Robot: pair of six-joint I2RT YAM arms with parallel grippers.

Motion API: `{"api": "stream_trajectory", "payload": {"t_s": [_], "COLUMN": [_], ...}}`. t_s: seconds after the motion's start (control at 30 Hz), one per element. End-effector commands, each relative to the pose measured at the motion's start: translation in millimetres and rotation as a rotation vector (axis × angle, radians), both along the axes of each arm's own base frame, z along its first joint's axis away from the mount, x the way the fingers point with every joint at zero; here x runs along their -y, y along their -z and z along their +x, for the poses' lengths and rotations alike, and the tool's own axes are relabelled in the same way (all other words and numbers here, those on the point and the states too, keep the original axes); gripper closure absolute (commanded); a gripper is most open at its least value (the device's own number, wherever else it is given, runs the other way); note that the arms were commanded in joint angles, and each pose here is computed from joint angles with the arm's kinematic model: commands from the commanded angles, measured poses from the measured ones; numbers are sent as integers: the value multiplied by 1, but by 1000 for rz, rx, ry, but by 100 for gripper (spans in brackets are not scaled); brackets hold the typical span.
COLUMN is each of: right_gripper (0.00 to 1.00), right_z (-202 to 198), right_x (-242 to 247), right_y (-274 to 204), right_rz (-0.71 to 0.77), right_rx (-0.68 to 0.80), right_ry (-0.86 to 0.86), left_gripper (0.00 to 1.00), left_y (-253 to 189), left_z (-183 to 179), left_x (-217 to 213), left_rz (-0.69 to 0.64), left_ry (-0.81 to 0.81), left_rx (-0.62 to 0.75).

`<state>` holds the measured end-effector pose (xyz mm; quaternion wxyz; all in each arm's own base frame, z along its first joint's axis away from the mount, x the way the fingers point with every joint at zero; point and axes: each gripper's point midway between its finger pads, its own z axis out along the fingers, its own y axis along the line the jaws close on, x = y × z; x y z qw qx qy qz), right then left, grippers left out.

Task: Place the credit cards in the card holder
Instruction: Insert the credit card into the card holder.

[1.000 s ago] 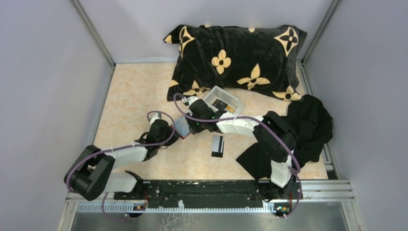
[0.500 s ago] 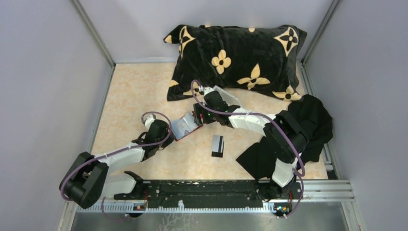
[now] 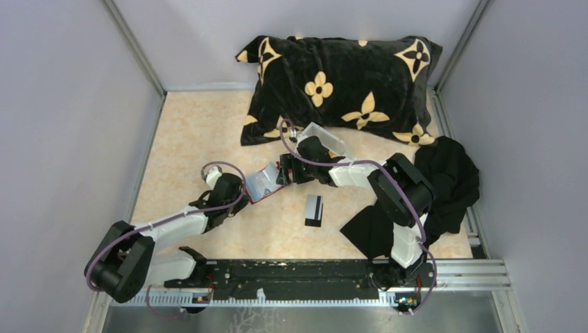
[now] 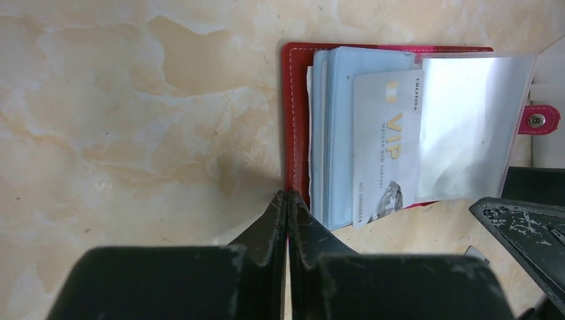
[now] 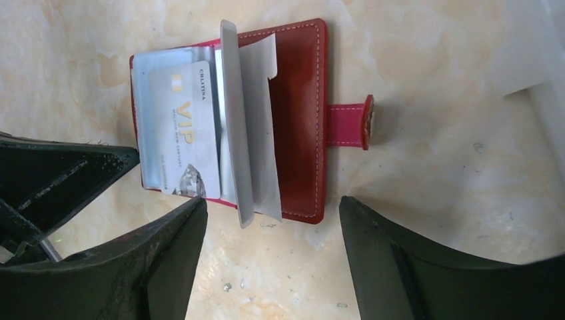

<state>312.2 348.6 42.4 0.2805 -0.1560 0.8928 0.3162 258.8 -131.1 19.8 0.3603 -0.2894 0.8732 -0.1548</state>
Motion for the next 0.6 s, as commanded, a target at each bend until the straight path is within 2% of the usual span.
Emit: {"api": "stream_trajectory", "payload": {"t_s": [0.0,0.3,0.57], "right_gripper": [26,28,40], "right_z": [1,-9,-13], "right_x": [-8,-8,-16], "right_y": [6,20,-1], "right_rz": [56,96,275], "right_rx": [-24,-91,-98], "right_ry": [-11,-1,24], "left_gripper": [94,94,94], "left_y": [35,35,39], "left_z": [-32,-29,-30], "left_x": [-22,-20,-20], "left_rz": [118,120,124], "left_ry": [11,17,23], "left_rx": [-153,-150,-161]}}
